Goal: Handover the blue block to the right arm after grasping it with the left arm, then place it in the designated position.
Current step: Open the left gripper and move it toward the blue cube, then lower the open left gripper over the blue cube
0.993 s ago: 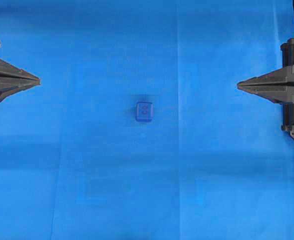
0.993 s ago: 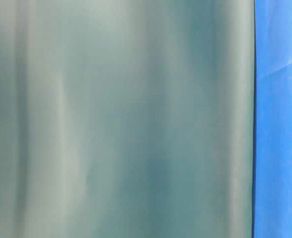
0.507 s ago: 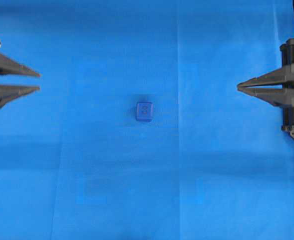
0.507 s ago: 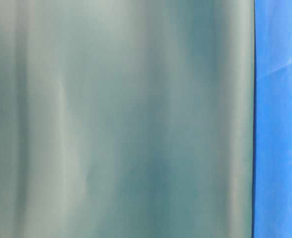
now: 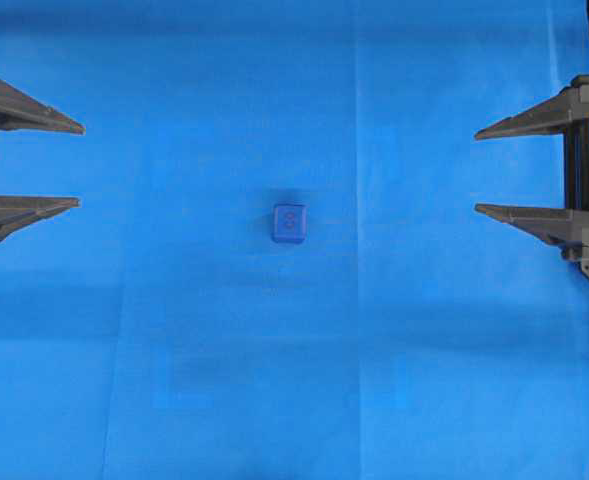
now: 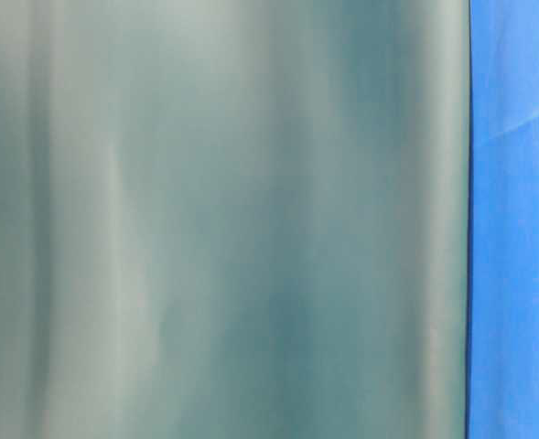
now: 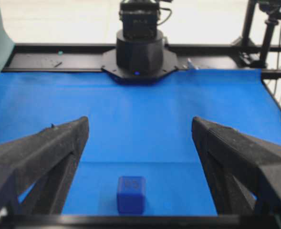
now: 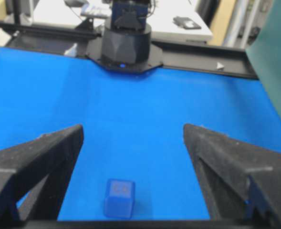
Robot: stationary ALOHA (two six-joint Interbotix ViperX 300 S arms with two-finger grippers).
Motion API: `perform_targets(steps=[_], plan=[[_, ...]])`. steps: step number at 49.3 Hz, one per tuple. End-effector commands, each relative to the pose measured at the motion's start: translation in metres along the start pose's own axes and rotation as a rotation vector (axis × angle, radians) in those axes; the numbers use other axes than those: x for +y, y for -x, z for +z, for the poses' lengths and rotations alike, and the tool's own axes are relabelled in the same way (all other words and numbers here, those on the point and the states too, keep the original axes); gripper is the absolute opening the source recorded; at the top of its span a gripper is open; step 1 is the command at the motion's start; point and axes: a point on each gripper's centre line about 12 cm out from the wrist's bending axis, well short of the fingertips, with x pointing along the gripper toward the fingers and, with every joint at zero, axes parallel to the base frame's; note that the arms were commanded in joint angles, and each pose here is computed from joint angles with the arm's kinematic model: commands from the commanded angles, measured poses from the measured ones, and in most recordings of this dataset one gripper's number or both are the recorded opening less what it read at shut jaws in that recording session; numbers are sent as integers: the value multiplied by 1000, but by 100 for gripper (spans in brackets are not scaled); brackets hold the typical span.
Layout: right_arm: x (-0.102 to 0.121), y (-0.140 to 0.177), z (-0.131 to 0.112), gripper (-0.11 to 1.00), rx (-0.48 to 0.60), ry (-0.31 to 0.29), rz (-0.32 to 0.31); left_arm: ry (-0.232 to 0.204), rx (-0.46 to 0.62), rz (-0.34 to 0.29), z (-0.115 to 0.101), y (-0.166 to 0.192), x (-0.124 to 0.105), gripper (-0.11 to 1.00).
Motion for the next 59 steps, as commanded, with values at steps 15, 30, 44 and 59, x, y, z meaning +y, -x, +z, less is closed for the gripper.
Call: perform_targets(steps=[15, 30, 44, 59], plan=[[-3, -7, 5, 97, -4, -3, -16, 3, -14, 5, 1, -36, 1, 92], [-4, -8, 7, 97, -10, -3, -21, 2, -5, 7, -5, -98, 3, 92], [-4, -8, 7, 97, -12, 0, -20, -4, 35, 7, -12, -163, 3, 92], [-4, -8, 7, 97, -12, 2, -20, -7, 75, 13, -18, -201, 6, 92]])
